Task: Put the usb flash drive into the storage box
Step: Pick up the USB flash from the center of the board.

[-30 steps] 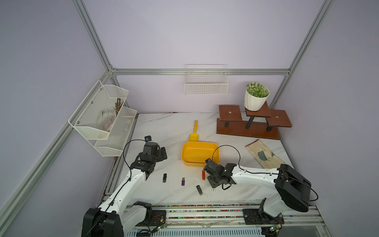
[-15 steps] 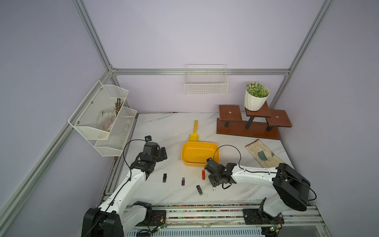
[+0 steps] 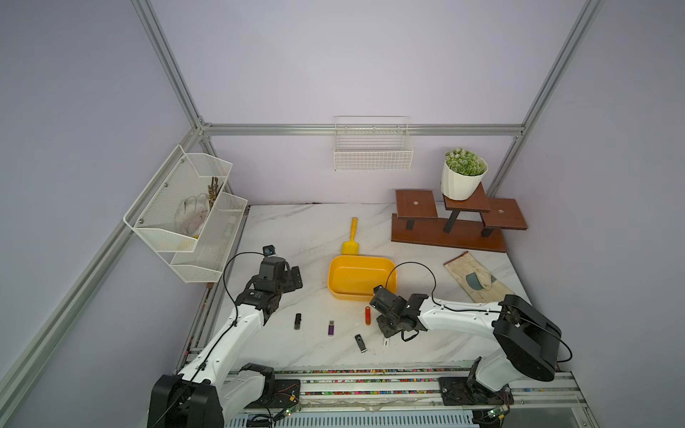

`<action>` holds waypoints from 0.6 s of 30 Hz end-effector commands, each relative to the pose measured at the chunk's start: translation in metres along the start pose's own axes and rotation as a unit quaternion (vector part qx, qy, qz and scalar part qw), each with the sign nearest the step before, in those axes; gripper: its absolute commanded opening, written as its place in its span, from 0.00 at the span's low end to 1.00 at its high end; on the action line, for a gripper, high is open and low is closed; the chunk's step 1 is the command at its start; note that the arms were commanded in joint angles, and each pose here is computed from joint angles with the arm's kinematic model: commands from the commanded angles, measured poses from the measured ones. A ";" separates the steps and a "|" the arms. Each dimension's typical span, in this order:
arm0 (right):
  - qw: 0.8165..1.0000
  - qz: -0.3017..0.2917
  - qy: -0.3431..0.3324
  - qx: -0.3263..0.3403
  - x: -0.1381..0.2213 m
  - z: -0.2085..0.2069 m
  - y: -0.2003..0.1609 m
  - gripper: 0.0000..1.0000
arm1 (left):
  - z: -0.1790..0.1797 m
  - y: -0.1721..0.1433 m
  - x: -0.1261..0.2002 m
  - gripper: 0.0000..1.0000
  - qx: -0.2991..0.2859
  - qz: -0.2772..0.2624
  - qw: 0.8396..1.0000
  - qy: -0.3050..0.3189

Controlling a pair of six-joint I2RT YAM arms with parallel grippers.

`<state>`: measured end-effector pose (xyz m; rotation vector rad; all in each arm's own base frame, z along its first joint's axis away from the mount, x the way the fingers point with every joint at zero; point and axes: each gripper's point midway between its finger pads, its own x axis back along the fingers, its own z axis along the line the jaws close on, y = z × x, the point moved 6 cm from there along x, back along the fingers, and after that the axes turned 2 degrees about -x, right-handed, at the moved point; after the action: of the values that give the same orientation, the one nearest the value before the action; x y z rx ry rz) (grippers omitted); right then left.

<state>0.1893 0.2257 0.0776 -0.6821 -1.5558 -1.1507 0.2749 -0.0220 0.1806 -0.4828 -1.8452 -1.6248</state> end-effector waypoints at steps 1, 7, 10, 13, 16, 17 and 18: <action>0.999 0.031 -0.023 0.002 -0.001 -0.008 -0.010 0.35 | -0.003 -0.002 0.000 1.00 -0.003 0.000 1.000 -0.008; 0.999 0.045 -0.021 0.001 -0.005 -0.008 -0.015 0.32 | -0.003 -0.003 0.000 1.00 0.001 0.002 1.000 -0.010; 0.999 0.051 -0.015 0.003 -0.007 -0.007 -0.017 0.31 | -0.004 -0.005 0.000 1.00 0.008 0.008 1.000 -0.016; 0.999 0.052 -0.016 0.003 -0.008 -0.007 -0.016 0.25 | -0.006 -0.010 0.001 1.00 0.018 0.023 0.999 -0.027; 0.999 0.052 -0.014 0.005 -0.008 -0.006 -0.015 0.19 | -0.009 -0.021 -0.002 1.00 0.025 0.042 0.998 -0.038; 0.999 0.052 -0.012 0.005 -0.008 -0.006 -0.015 0.17 | -0.010 -0.025 -0.003 1.00 0.026 0.049 0.998 -0.039; 0.999 0.050 -0.013 0.005 -0.008 -0.006 -0.014 0.16 | -0.010 -0.030 -0.004 1.00 0.024 0.056 0.997 -0.041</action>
<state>0.1876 0.2256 0.0775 -0.6925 -1.5402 -1.1355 0.2674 -0.0306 0.1669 -0.5701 -1.8667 -1.5574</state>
